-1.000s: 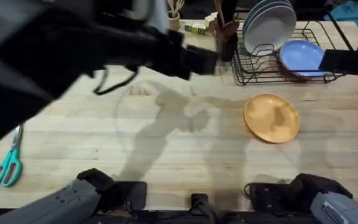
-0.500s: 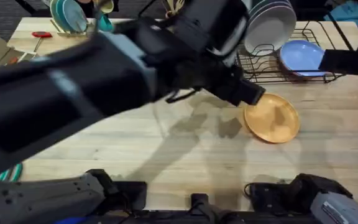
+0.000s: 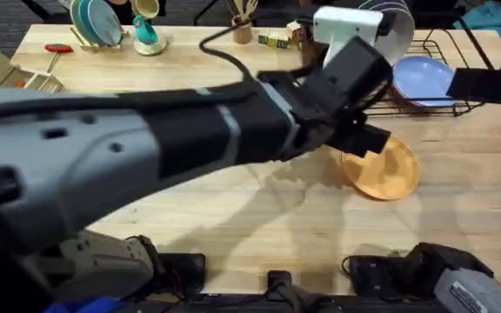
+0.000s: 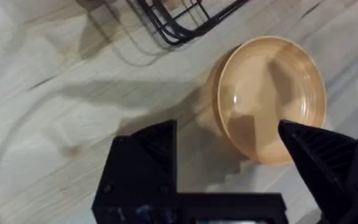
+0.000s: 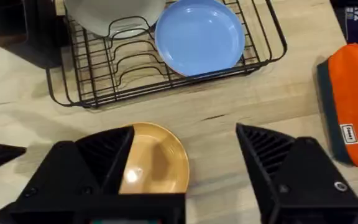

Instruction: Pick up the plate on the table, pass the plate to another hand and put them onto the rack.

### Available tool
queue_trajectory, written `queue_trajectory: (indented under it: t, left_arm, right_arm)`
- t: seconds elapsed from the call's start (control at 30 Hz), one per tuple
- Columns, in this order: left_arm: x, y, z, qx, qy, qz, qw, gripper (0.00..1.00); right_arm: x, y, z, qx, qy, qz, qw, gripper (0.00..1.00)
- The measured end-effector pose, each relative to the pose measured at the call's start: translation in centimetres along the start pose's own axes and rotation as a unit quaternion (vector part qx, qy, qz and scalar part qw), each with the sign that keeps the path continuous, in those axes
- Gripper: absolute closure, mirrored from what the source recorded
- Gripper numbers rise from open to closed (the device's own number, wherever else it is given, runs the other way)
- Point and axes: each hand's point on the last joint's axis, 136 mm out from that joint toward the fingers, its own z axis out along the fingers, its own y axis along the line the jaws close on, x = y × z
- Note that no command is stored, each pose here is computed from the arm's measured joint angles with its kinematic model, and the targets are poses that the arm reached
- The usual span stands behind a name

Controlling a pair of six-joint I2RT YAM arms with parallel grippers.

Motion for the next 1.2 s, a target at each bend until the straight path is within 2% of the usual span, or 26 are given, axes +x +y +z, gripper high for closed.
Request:
queue_trajectory:
  t: [0.2,0.37,0.53,0.7,1.03,1.2]
  left_arm:
    - [0.3,-1.1,1.3,-0.015,-0.019,-0.037,0.999,0.005]
    - [1.0,-1.2,2.0,-0.041,-0.027,-0.072,0.996,0.005]
    - [1.3,-1.5,2.7,-0.049,-0.037,-0.1,0.993,0.005]
    - [1.9,-1.3,3.9,-0.056,-0.034,-0.113,0.991,0.005]
    - [4.9,0.1,7.1,-0.084,0.001,-0.122,0.989,0.006]
    - [5.0,0.2,7.6,-0.091,-0.005,-0.12,0.989,0.006]
  right_arm:
    - [0.0,0.0,0.0,0.0,0.0,0.0,1.0,0.007]
    - [0.0,0.0,0.0,0.0,0.0,0.0,1.0,0.007]
    - [0.0,0.0,0.0,0.0,0.0,0.0,1.0,0.007]
    - [0.0,0.0,0.0,0.0,0.0,0.0,1.0,0.007]
    - [0.0,0.0,0.0,0.0,-0.001,0.0,1.0,0.007]
    - [0.0,0.0,0.0,0.0,0.0,0.0,1.0,0.007]
